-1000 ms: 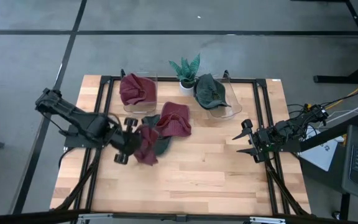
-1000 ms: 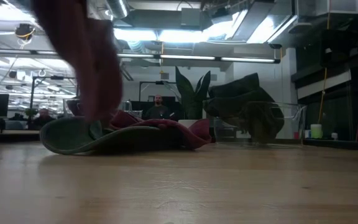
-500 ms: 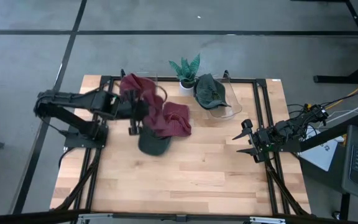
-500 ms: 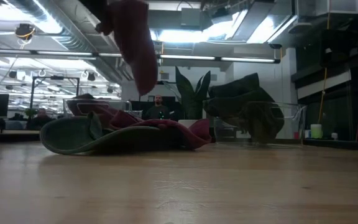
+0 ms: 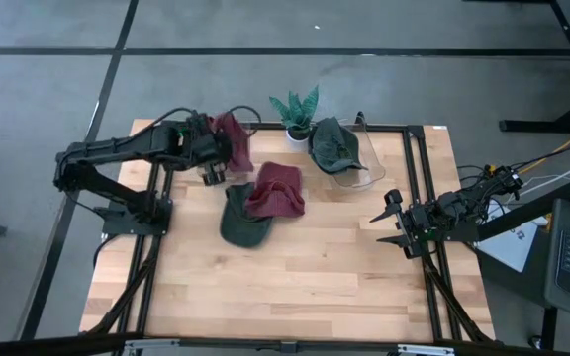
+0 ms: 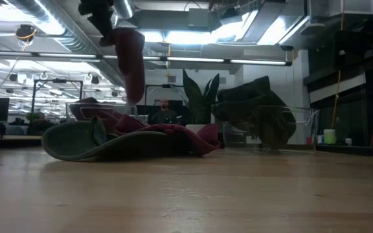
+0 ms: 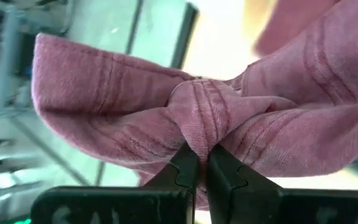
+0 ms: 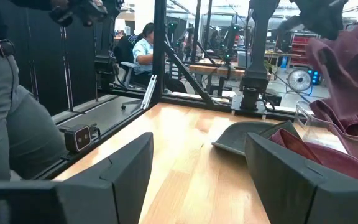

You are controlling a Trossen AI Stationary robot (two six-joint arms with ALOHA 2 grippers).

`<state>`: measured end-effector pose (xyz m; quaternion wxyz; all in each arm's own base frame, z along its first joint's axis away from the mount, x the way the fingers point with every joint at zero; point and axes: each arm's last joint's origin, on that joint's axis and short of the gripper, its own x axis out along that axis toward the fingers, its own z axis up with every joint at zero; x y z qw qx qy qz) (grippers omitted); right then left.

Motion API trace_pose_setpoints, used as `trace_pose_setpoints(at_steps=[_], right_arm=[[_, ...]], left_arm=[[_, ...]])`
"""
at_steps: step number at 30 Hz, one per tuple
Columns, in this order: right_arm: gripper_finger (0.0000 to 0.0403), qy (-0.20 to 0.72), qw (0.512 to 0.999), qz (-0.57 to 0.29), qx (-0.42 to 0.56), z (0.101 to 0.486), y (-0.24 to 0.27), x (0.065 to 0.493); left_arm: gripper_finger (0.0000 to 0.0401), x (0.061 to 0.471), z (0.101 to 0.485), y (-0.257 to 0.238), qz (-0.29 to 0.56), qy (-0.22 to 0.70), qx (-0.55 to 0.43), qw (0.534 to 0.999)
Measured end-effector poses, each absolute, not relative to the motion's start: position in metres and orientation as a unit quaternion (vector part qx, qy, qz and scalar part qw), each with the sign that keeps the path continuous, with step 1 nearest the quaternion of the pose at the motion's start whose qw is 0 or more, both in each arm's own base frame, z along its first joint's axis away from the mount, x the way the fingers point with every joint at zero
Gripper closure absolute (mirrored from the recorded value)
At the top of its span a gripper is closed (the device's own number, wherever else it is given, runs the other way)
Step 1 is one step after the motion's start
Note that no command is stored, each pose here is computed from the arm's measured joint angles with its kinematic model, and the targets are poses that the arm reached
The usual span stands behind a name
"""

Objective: Pick & Place hat
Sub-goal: Put the bottom red cap into the left bin

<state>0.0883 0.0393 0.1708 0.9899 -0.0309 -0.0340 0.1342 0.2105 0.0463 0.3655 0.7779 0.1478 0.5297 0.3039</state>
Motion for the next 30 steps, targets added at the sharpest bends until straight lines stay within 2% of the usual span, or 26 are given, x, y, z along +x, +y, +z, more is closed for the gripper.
trace_pose_setpoints(at_steps=[9,21,30], right_arm=[[0.015,-0.034,0.99,0.134,-0.031,0.171,0.039,0.088],[0.015,-0.034,0.99,0.134,-0.031,0.171,0.039,0.088],[0.015,-0.034,0.99,0.134,-0.031,0.171,0.039,0.088]], left_arm=[[0.0394,0.206,0.364,0.067,0.343,0.564,0.202,0.723],[0.0394,0.223,0.345,0.101,0.314,0.631,0.238,0.668],[0.0394,0.246,0.329,0.122,0.289,0.642,0.27,0.657]])
